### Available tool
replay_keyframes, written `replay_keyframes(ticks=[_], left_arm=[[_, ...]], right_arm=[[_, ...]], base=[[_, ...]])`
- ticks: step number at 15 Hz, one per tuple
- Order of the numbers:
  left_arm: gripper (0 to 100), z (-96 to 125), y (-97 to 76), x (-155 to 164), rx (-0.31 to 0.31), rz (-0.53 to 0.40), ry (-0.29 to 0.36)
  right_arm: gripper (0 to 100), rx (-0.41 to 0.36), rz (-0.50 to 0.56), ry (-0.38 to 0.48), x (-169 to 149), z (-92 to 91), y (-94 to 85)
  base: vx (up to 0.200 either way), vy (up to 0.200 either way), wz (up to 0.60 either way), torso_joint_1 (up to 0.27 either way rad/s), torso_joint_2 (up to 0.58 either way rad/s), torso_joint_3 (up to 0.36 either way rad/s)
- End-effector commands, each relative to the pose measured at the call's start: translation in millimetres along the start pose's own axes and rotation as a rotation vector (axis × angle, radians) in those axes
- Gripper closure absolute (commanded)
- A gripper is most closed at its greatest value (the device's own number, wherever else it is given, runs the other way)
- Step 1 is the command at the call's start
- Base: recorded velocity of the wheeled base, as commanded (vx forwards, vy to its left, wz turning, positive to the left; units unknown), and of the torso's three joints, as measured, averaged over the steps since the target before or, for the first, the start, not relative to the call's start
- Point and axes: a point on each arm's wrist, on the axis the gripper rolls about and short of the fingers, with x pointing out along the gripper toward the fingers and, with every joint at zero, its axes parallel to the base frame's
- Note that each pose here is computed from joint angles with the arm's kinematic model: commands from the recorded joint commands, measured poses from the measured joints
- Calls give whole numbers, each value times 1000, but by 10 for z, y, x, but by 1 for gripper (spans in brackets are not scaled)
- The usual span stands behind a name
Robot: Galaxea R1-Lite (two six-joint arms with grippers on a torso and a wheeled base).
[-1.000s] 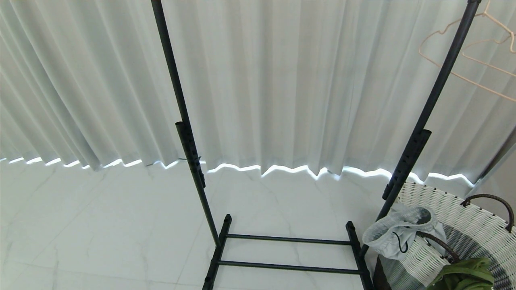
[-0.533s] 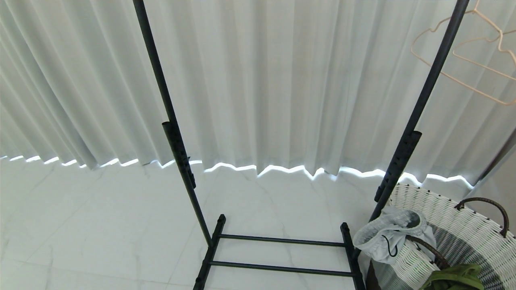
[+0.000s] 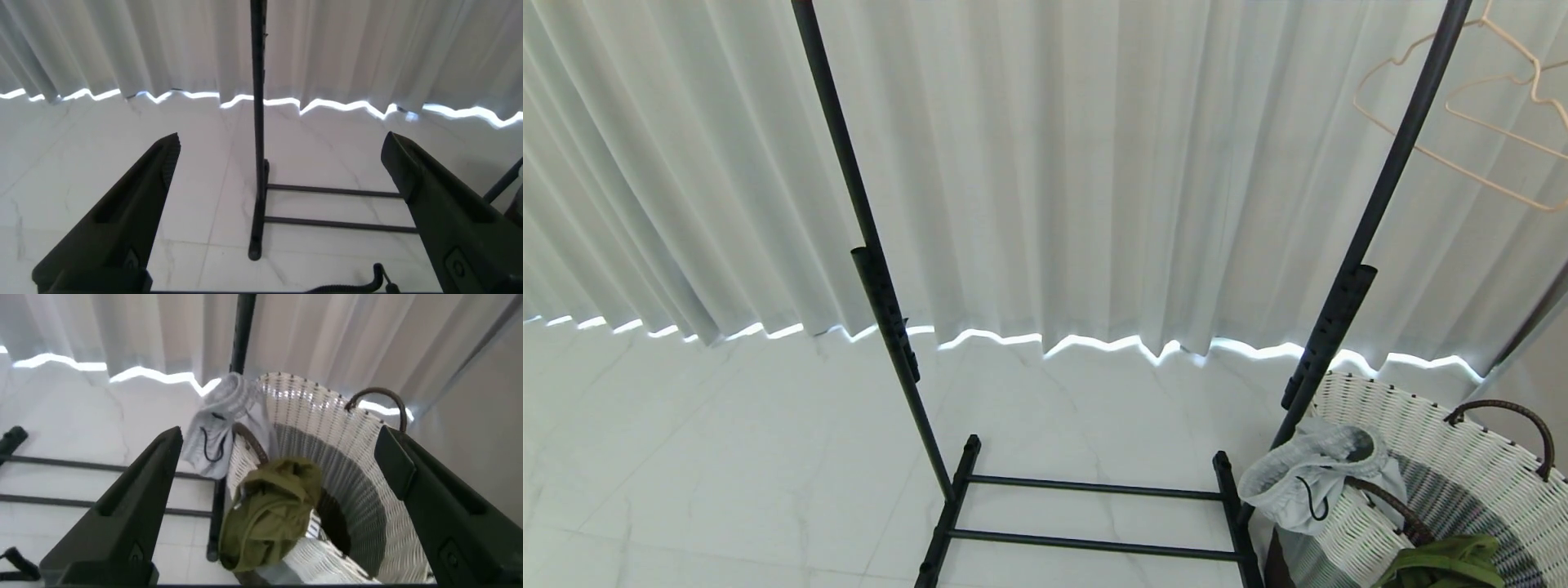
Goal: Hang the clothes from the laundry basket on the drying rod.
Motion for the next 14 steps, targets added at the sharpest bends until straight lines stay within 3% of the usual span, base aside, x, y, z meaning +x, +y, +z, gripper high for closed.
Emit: replay_keyframes(ticks=[1, 2, 3, 6, 7, 8, 10, 12, 14], left_arm=[[0, 0, 0, 0, -3, 1, 0], [0, 0, 0, 0, -5, 1, 0], [0, 0, 0, 0, -3, 1, 0], [0, 0, 0, 0, -2, 1, 0], [0, 0, 0, 0, 0, 0, 0], [0, 0, 0, 0, 0, 0, 0], [0, 0, 0, 0, -2, 1, 0], [0, 0, 0, 0, -3, 1, 0], [0, 0, 0, 0, -3, 1, 0]], right_arm=[[0, 48, 32, -93, -51, 459, -51], [0, 81, 47, -48, 2, 678, -81], [0, 68, 50, 14, 72, 775, -90], [0, -73, 77, 380, 552, 711, -62], [0, -105, 82, 449, 678, 699, -58], [0, -198, 59, 555, 974, 679, -71], [0, -307, 52, 669, 1362, 546, -123], [0, -399, 22, 669, 1725, 448, -229], [0, -406, -11, 617, 1954, 326, -270]], base=[[0, 0, 0, 0, 0, 0], [0, 0, 0, 0, 0, 0], [0, 0, 0, 0, 0, 0], [0, 0, 0, 0, 0, 0], [0, 0, 0, 0, 0, 0], [0, 0, 0, 0, 0, 0], [0, 0, 0, 0, 0, 0], [0, 0, 0, 0, 0, 0], [0, 0, 0, 0, 0, 0]])
